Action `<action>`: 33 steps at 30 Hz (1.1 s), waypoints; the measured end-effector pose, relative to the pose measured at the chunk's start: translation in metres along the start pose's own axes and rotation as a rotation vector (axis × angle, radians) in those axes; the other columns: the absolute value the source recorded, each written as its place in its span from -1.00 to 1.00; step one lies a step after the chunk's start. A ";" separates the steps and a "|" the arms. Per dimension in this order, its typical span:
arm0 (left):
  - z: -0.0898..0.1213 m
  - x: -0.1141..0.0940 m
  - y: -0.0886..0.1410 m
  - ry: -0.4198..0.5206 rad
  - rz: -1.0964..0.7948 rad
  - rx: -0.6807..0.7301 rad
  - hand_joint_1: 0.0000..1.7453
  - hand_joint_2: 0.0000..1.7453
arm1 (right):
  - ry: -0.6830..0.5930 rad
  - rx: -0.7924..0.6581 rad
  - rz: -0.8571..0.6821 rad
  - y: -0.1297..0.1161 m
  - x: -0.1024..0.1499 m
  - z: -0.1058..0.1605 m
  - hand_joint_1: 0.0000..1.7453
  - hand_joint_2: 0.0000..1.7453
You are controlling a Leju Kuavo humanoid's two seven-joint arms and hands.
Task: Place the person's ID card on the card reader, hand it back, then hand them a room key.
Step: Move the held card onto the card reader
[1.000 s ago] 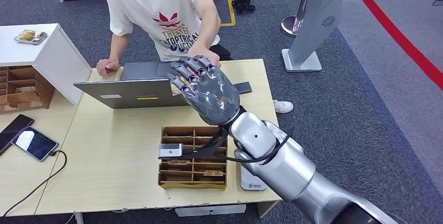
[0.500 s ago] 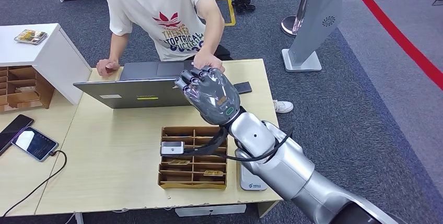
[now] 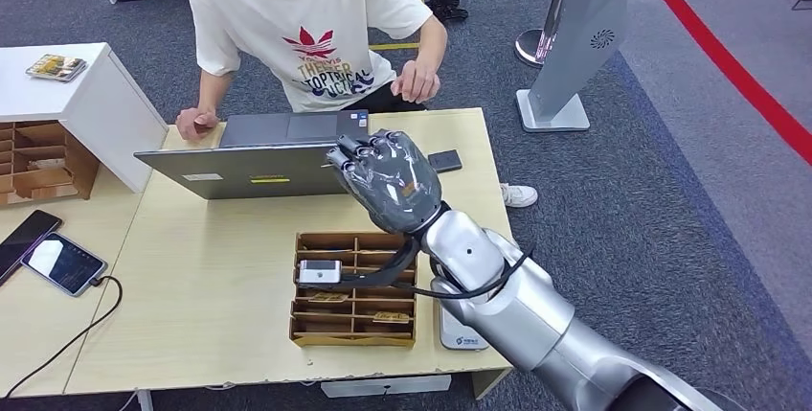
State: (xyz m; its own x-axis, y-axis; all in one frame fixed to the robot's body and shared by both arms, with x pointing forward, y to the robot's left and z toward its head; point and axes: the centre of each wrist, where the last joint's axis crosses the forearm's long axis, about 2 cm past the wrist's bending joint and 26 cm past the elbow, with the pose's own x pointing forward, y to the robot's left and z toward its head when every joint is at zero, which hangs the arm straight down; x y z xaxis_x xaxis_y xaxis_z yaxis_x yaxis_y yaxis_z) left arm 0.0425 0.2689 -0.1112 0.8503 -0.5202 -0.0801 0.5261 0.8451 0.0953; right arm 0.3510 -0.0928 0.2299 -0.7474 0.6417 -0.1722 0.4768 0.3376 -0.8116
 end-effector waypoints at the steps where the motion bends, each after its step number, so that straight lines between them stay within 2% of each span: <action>1: 0.000 0.000 0.000 0.000 0.005 0.000 -1.00 -1.00 | 0.016 -0.005 -0.035 0.000 0.002 0.001 1.00 1.00; 3: 0.000 0.000 -0.001 0.002 0.017 -0.002 -1.00 -1.00 | 0.068 -0.026 -0.149 -0.001 0.007 0.003 1.00 1.00; 5: 0.000 0.000 -0.002 0.004 0.034 -0.003 -1.00 -1.00 | 0.141 -0.055 -0.325 -0.007 0.013 0.004 1.00 1.00; 7: 0.000 0.000 -0.004 0.006 0.053 -0.003 -1.00 -1.00 | 0.220 -0.086 -0.558 -0.015 0.018 0.004 1.00 1.00; 12: 0.001 -0.001 -0.008 0.010 0.105 -0.009 -1.00 -1.00 | 0.362 -0.159 -1.260 -0.034 0.022 0.018 1.00 1.00; 14: 0.000 -0.002 -0.009 0.013 0.118 -0.011 -1.00 -1.00 | 0.384 -0.198 -1.439 -0.037 0.020 0.029 1.00 1.00; 19: 0.000 -0.003 -0.009 0.015 0.134 -0.013 -1.00 -1.00 | 0.428 -0.257 -1.543 -0.041 0.012 0.049 1.00 1.00; 22: 0.000 -0.005 -0.010 0.016 0.151 -0.012 -1.00 -1.00 | 0.490 -0.261 -1.627 -0.036 0.009 0.070 1.00 1.00; 26: 0.000 -0.007 -0.014 0.019 0.177 -0.010 -1.00 -1.00 | 0.615 -0.243 -1.656 -0.024 0.005 0.116 1.00 1.00; 33: 0.000 -0.011 -0.019 0.024 0.218 -0.011 -1.00 -1.00 | 0.822 -0.134 -1.549 -0.019 0.015 0.201 1.00 1.00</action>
State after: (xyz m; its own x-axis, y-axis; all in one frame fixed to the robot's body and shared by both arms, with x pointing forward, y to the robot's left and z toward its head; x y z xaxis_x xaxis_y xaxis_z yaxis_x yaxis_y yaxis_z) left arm 0.0228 0.2589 -0.1123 0.9431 -0.3222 -0.0825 0.3296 0.9386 0.1024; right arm 0.2374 -0.2276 0.1306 -0.1232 -0.1601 0.9794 -0.3199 0.9406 0.1135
